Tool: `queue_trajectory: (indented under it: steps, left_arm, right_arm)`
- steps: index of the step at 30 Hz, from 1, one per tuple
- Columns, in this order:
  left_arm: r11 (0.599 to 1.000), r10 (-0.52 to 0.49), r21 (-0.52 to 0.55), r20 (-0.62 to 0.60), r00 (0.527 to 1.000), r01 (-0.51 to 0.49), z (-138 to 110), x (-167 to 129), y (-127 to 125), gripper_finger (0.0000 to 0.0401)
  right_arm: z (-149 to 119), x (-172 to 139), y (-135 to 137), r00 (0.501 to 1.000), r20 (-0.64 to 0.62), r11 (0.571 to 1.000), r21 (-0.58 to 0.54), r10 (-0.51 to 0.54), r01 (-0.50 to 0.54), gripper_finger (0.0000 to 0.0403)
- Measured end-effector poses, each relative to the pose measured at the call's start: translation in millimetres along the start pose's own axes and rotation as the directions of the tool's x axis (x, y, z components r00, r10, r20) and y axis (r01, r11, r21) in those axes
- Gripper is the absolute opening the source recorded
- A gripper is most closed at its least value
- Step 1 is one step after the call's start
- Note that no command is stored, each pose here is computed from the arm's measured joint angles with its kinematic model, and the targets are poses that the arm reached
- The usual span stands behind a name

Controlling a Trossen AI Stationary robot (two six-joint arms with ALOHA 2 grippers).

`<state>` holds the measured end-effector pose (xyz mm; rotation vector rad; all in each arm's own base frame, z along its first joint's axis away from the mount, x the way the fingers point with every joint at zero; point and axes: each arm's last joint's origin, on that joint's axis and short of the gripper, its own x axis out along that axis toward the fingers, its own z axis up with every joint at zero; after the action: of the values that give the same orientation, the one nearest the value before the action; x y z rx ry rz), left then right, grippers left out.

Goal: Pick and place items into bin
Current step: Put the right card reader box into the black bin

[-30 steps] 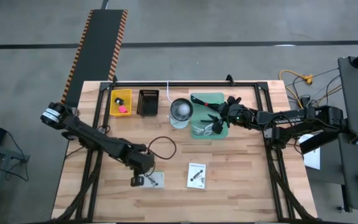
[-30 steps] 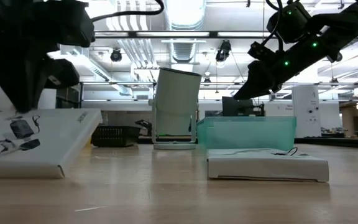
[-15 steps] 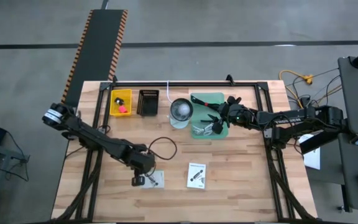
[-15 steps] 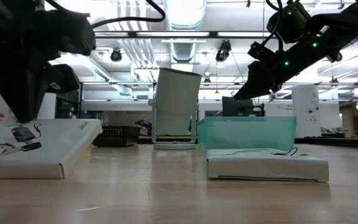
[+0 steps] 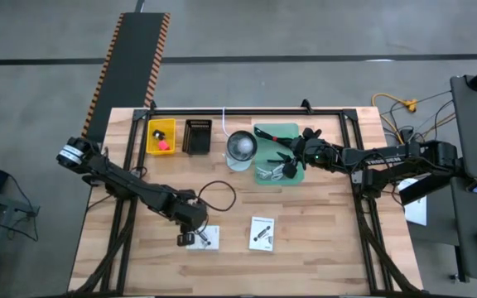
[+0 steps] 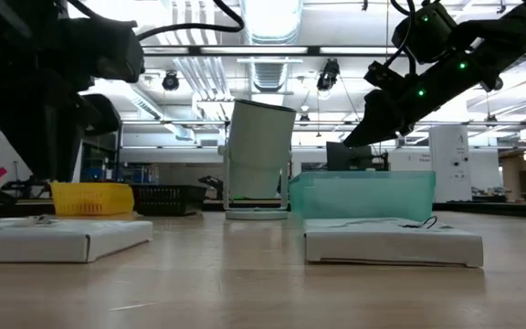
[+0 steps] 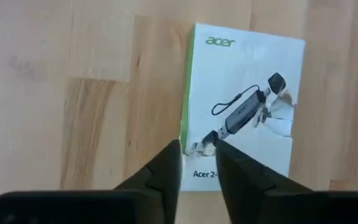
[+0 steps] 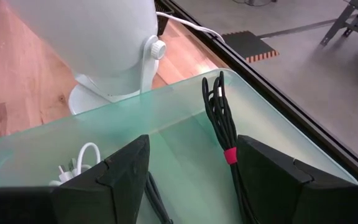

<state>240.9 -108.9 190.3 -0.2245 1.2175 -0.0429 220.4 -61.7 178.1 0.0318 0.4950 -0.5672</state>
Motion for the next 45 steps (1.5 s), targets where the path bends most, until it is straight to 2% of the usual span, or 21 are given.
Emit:
queue_trajectory:
  steps: [3,6,9,11,18,21,26,33,42,45]
  left_arm:
    - [0.998,-0.029,-0.046,0.025,0.999,0.031,7.2,-6.2,-4.8,0.0116]
    - [0.986,-0.122,-0.104,0.098,0.988,0.132,22.8,-18.4,-16.9,0.0136]
    - [0.977,-0.204,-0.037,0.149,0.968,0.212,30.8,-19.5,-40.0,0.0140]
    - [0.974,-0.225,0.010,0.123,0.967,0.225,31.4,-13.6,-54.4,0.0140]
    - [0.982,-0.188,-0.015,0.016,0.982,0.188,32.7,23.1,-80.2,0.0141]
    - [0.984,-0.171,-0.048,-0.032,0.985,0.169,32.2,35.0,-81.6,0.0141]
    - [0.991,-0.090,-0.111,-0.151,0.984,0.074,23.2,40.2,-75.8,0.0141]
    - [0.992,-0.040,-0.124,-0.128,0.991,0.024,22.8,39.2,-74.1,0.0141]
    - [0.993,-0.033,-0.118,-0.131,0.991,0.017,20.5,42.9,-74.5,0.0141]
    - [0.993,-0.030,-0.114,-0.084,0.996,0.020,19.7,48.0,-73.0,0.0141]
  right_arm:
    - [0.0,0.0,0.0,1.000,0.000,1.000,0.000,0.000,0.000,0.0226]
    - [0.0,0.0,0.1,1.000,0.000,1.000,0.000,0.000,0.000,0.0226]
    - [0.0,-0.1,0.1,1.000,0.000,1.000,0.000,0.000,0.000,0.0226]
    - [0.1,-0.1,0.0,1.000,0.000,1.000,0.000,0.000,0.000,0.0226]
    - [-0.9,-0.2,0.0,1.000,-0.002,1.000,0.001,0.000,0.000,0.0226]
    - [-1.8,-0.2,-0.1,1.000,-0.005,1.000,0.001,0.000,0.000,0.0226]
    - [-1.8,-0.2,-0.1,1.000,-0.005,1.000,0.001,0.000,0.000,0.0226]
    - [-1.8,-0.2,-0.1,1.000,-0.005,1.000,0.001,0.000,0.000,0.0226]
    - [-1.9,-0.2,-0.1,1.000,-0.005,1.000,-0.002,0.000,0.000,0.0226]
    - [-1.9,-0.2,-0.1,1.000,-0.005,1.000,-0.002,0.000,0.000,0.0226]
